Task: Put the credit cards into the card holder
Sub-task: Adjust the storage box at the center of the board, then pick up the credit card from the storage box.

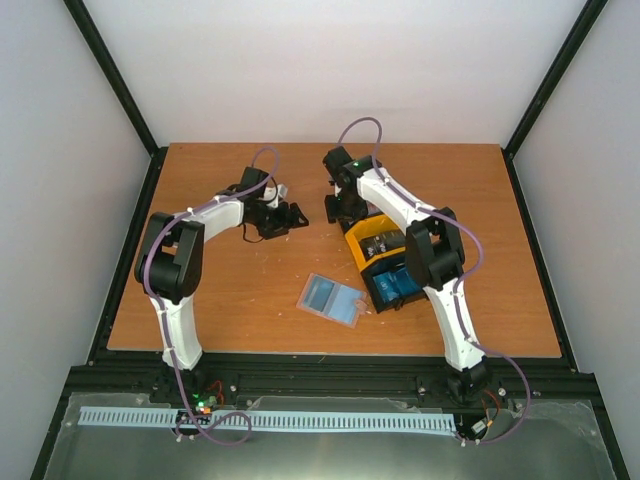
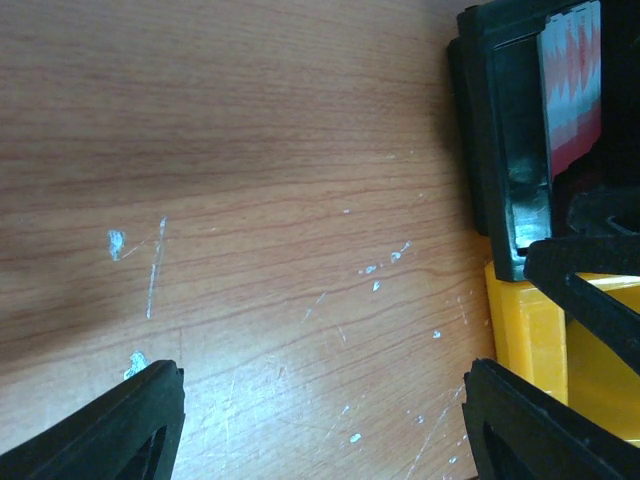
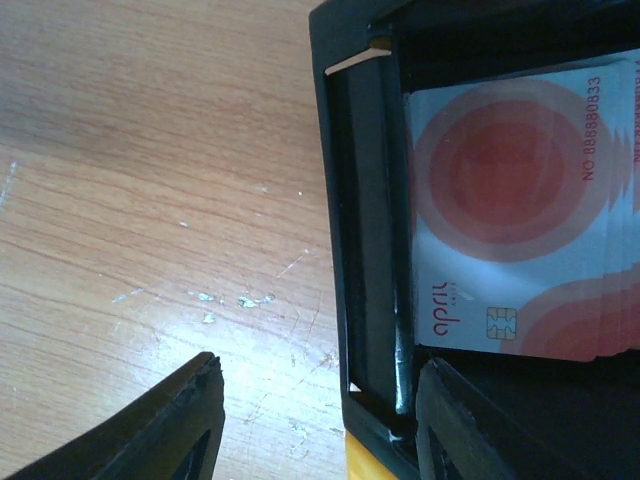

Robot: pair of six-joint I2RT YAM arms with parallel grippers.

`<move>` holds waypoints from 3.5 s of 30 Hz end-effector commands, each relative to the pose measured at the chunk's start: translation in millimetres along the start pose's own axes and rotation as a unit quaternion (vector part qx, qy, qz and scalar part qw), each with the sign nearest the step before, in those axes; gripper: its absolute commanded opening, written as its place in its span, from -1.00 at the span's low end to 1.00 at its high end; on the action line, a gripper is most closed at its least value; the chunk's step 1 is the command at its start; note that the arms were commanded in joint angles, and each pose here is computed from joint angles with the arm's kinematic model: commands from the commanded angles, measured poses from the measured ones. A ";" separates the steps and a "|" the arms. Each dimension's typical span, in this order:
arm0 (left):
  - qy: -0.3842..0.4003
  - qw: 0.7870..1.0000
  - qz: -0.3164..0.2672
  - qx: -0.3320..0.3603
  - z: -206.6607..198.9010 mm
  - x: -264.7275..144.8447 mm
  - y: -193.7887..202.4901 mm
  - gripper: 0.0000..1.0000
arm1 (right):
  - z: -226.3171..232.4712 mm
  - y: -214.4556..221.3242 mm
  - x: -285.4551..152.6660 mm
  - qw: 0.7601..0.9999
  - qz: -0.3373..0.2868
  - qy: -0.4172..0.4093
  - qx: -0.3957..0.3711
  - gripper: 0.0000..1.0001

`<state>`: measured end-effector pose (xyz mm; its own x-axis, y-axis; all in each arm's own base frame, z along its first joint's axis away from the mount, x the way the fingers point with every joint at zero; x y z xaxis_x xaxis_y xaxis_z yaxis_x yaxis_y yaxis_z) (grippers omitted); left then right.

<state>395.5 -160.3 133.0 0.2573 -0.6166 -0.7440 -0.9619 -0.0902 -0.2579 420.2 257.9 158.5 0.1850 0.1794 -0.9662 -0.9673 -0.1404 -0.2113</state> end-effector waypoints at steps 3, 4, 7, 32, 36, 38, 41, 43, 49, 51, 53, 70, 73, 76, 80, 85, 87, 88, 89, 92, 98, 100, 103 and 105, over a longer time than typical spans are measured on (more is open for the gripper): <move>0.005 1.000 -0.009 0.012 -0.2 -5.2 0.5 0.56 | -13.5 30.2 8.2 0.995 0.053 0.078 0.012 0.05; 0.005 1.000 -0.008 0.012 0.2 -5.3 1.5 0.56 | -15.7 32.9 7.6 0.995 0.054 0.086 0.014 0.04; 0.006 1.000 -0.007 0.012 1.2 -5.6 4.6 0.56 | -22.8 41.6 3.6 0.992 0.054 0.110 0.023 0.04; 0.117 0.992 -0.034 0.018 -37.6 -3.6 14.3 0.57 | -84.0 14.1 -41.8 0.998 -0.029 -0.006 -0.057 0.11; 0.120 0.992 -0.029 0.019 -54.2 12.4 14.9 0.56 | -89.1 18.8 -25.6 0.996 0.005 -0.016 -0.086 0.11; 0.121 0.992 -0.025 0.021 -61.2 21.1 16.0 0.55 | -91.7 23.7 -15.0 0.995 0.029 -0.011 -0.097 0.09; 0.128 0.992 -0.019 0.013 -66.8 32.3 20.2 0.46 | -96.3 30.0 -3.3 0.993 0.049 0.003 -0.104 0.07; 0.122 0.992 -0.014 -0.004 -65.3 38.9 23.5 0.42 | -98.3 32.4 1.5 0.993 0.055 0.007 -0.106 0.06; 0.134 0.990 -0.003 -0.040 -63.7 53.1 31.2 0.33 | -100.3 36.0 13.2 0.992 0.069 0.011 -0.104 0.06; 0.141 0.989 0.001 -0.042 -67.0 57.6 33.0 0.31 | -100.1 37.2 16.0 0.992 0.073 0.007 -0.103 0.06; 0.144 0.989 0.002 -0.041 -70.9 61.8 34.0 0.30 | -99.7 37.5 17.7 0.992 0.075 0.003 -0.101 0.06; 0.149 0.987 0.037 -0.038 -85.0 97.5 43.8 -0.01 | -95.0 39.1 9.5 0.992 0.070 -0.052 -0.086 -0.22; 0.154 0.987 0.043 -0.032 -88.8 103.0 43.0 -0.02 | -96.0 39.2 4.5 0.993 0.068 -0.060 -0.081 -0.25; 0.154 0.986 0.047 -0.032 -90.2 107.2 41.7 -0.04 | -96.5 39.2 -1.6 0.993 0.063 -0.067 -0.080 -0.26; 0.152 0.987 0.049 -0.031 -91.1 110.8 39.6 -0.10 | -96.6 40.9 -7.4 0.992 0.060 -0.081 -0.077 -0.29; 0.148 0.988 0.046 -0.027 -92.5 110.2 38.4 -0.18 | -97.7 41.3 -14.5 0.990 0.061 -0.115 -0.058 -0.32; 0.150 0.987 0.046 -0.026 -93.6 109.9 37.6 -0.21 | -96.9 41.4 -16.7 0.989 0.060 -0.122 -0.058 -0.32; 0.150 0.987 0.047 -0.026 -93.5 110.7 37.4 -0.22 | -96.8 41.6 -17.2 0.988 0.061 -0.127 -0.057 -0.32; 0.150 0.987 0.047 -0.025 -93.5 110.6 37.4 -0.22 | -96.8 41.8 -18.5 0.988 0.061 -0.132 -0.055 -0.32; 0.150 0.987 0.047 -0.022 -93.8 110.4 37.2 -0.24 | -96.3 43.3 -18.8 0.986 0.064 -0.142 -0.055 -0.32; 0.148 0.988 0.048 -0.017 -94.6 110.7 36.0 -0.25 | -93.4 46.5 -22.5 0.983 0.071 -0.159 -0.053 -0.31; 0.147 0.988 0.049 -0.015 -94.9 110.4 35.9 -0.25 | -92.3 48.5 -24.1 0.982 0.072 -0.168 -0.052 -0.30; 0.147 0.988 0.049 -0.013 -95.2 110.4 35.6 -0.25 | -91.3 51.6 -25.2 0.980 0.077 -0.177 -0.049 -0.27; 0.147 0.988 0.049 -0.011 -95.3 110.7 35.3 -0.25 | -91.8 53.4 -24.2 0.980 0.082 -0.174 -0.047 -0.27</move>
<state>376.8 -298.4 96.8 0.1283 -0.8219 -0.5549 -0.9878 -0.0559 -0.1455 394.8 153.3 150.6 -0.0007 0.4307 -0.9025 -0.9522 -0.2760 -0.1310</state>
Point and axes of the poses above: each gripper's point midway between its finger pads, its own x axis out along the fingers, its own z axis along the line the jaws close on, y = z × x, the point moved 9 cm from there along -x, back along the fingers, and after that the axes turned 3 degrees about x, right-handed, at the moved point
